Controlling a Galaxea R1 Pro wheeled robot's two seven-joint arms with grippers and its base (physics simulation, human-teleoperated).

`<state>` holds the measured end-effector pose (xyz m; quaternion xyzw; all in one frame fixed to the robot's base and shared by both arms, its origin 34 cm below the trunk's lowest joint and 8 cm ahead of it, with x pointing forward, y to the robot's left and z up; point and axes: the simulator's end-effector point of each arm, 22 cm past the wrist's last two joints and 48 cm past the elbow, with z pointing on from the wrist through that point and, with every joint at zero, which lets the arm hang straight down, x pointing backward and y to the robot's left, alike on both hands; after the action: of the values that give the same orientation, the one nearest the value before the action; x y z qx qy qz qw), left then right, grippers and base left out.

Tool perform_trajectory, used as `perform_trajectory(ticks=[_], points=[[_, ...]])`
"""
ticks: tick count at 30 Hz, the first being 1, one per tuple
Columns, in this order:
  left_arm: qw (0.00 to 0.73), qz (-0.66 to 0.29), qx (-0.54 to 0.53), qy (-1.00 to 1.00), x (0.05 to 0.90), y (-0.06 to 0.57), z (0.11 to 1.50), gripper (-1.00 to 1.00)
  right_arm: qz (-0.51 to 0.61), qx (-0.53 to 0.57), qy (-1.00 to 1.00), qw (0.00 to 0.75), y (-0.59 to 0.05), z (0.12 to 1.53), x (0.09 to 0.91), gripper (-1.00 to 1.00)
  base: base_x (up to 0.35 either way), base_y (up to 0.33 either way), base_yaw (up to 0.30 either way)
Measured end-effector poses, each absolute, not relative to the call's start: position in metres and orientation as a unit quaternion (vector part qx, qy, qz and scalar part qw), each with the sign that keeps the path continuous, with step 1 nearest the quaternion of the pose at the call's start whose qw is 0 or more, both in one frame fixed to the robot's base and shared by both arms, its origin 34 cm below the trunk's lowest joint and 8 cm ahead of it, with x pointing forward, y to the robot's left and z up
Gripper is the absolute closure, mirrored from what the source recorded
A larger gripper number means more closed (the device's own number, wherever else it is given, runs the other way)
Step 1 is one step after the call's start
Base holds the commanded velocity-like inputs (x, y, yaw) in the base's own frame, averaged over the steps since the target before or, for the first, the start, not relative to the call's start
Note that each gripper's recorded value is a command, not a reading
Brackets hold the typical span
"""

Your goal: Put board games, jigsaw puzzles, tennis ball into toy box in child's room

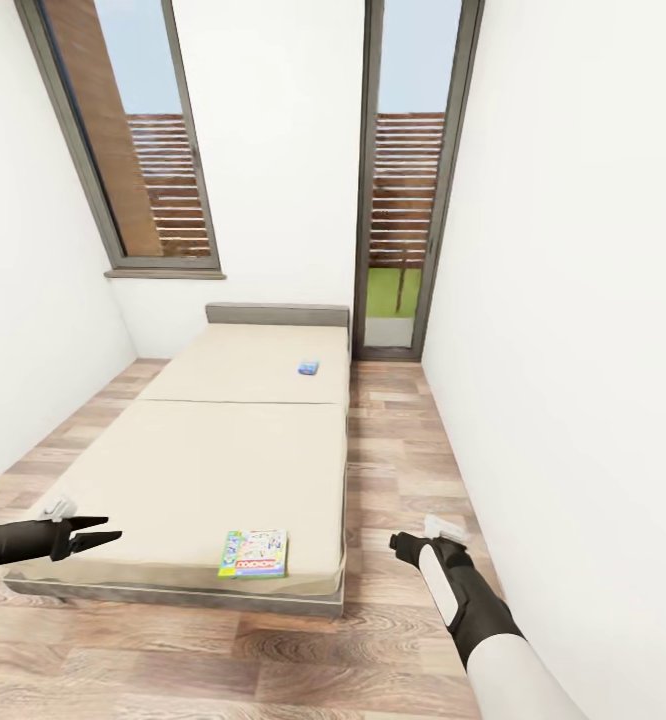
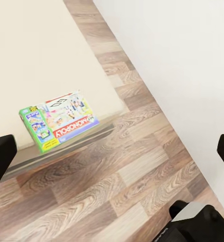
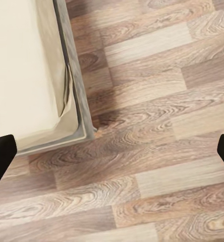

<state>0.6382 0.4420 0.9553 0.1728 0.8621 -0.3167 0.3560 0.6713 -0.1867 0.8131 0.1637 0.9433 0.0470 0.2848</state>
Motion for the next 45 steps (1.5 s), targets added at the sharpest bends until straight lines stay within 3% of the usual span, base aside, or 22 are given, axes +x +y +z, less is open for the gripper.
perform_trajectory(ticks=[18,28,45], points=[[0.361,-0.316,0.176,0.86,0.639,0.441,0.96,-1.0,0.086,0.19,0.934,0.29,-0.188,0.818,0.675,-1.0,-0.014,0.08,-0.079],[0.366,-0.316,0.178,0.857,0.64,0.44,0.967,-1.0,0.089,0.19,0.932,0.295,-0.187,0.824,0.677,-1.0,-0.174,0.208,-0.148],[0.367,-0.316,0.179,0.856,0.64,0.439,0.968,-1.0,0.088,0.191,0.931,0.297,-0.188,0.825,0.677,-1.0,-0.177,0.223,-0.009]])
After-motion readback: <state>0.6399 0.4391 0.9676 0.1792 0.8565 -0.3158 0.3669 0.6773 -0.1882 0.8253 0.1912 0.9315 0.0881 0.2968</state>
